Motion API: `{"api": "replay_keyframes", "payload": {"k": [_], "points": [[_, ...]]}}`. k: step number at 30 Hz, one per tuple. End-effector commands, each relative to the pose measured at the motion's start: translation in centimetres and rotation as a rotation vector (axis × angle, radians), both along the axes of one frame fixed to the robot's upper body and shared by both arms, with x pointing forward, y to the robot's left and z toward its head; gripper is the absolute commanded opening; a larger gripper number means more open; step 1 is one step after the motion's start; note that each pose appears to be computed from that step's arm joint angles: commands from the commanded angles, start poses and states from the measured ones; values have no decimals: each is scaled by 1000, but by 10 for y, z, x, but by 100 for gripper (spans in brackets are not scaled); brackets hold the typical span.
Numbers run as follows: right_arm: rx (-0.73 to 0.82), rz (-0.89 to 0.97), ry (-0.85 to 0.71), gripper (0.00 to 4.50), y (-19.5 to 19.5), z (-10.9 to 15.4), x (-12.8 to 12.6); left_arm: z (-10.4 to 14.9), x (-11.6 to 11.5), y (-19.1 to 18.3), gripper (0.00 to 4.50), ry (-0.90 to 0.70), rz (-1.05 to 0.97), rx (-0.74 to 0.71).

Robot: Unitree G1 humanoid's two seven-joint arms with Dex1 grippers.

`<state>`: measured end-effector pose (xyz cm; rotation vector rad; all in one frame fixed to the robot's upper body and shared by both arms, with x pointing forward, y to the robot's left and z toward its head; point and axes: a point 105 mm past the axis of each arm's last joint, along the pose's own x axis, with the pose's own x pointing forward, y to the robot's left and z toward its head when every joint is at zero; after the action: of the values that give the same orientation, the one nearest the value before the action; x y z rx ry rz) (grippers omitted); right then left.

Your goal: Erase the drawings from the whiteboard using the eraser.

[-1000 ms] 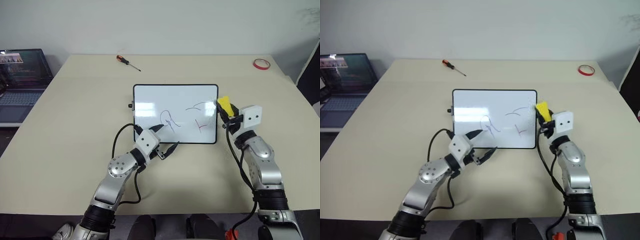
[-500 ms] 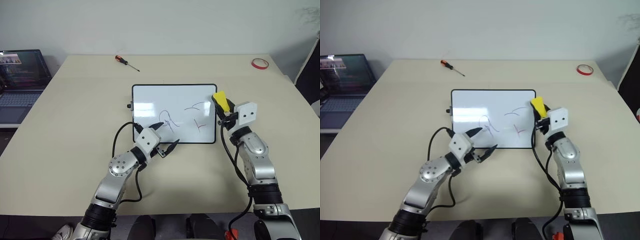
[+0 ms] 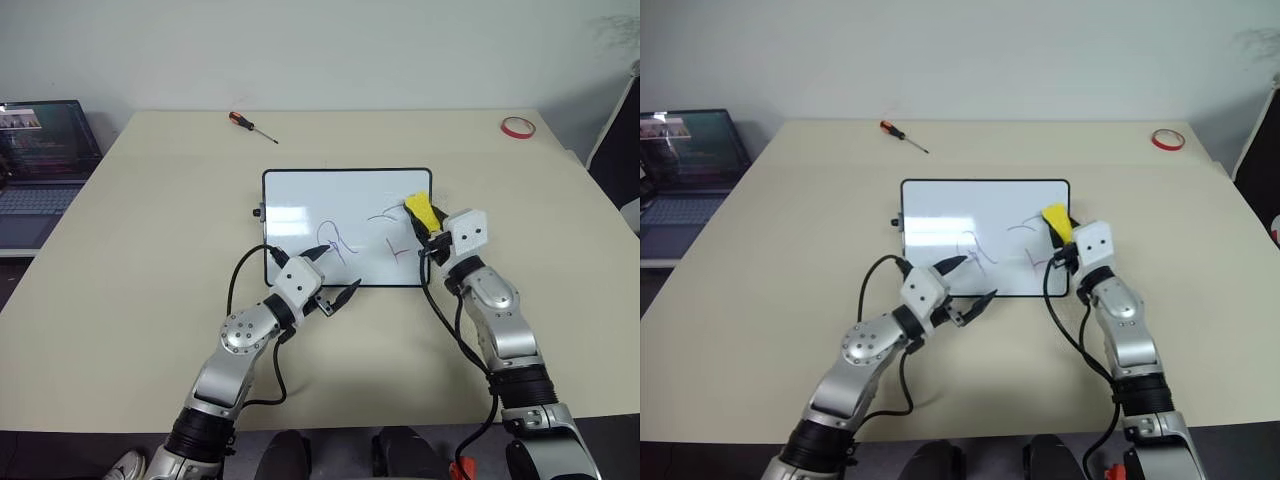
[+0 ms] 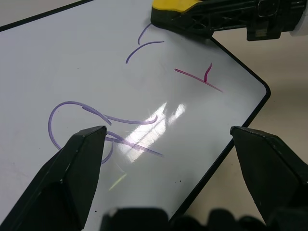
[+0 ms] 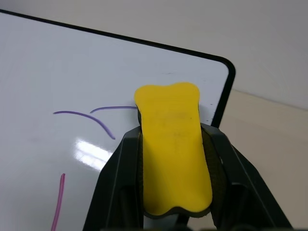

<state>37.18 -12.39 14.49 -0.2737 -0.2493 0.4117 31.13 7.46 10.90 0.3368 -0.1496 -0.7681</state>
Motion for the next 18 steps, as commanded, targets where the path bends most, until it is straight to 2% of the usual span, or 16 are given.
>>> {"api": "replay_keyframes", "payload": {"k": [1,6,15,18], "points": [[-25,81,-25,124,14,3,-8,15,-3,-4,450,-61,-7,-20],[-49,144,-31,124,22,1,-15,15,-2,-3,450,-60,-2,-21],[-79,-114,-135,124,-18,25,14,14,-2,-1,450,-58,9,-23],[-69,-88,-132,124,-11,24,15,14,-1,-1,450,-59,10,-24]]}}
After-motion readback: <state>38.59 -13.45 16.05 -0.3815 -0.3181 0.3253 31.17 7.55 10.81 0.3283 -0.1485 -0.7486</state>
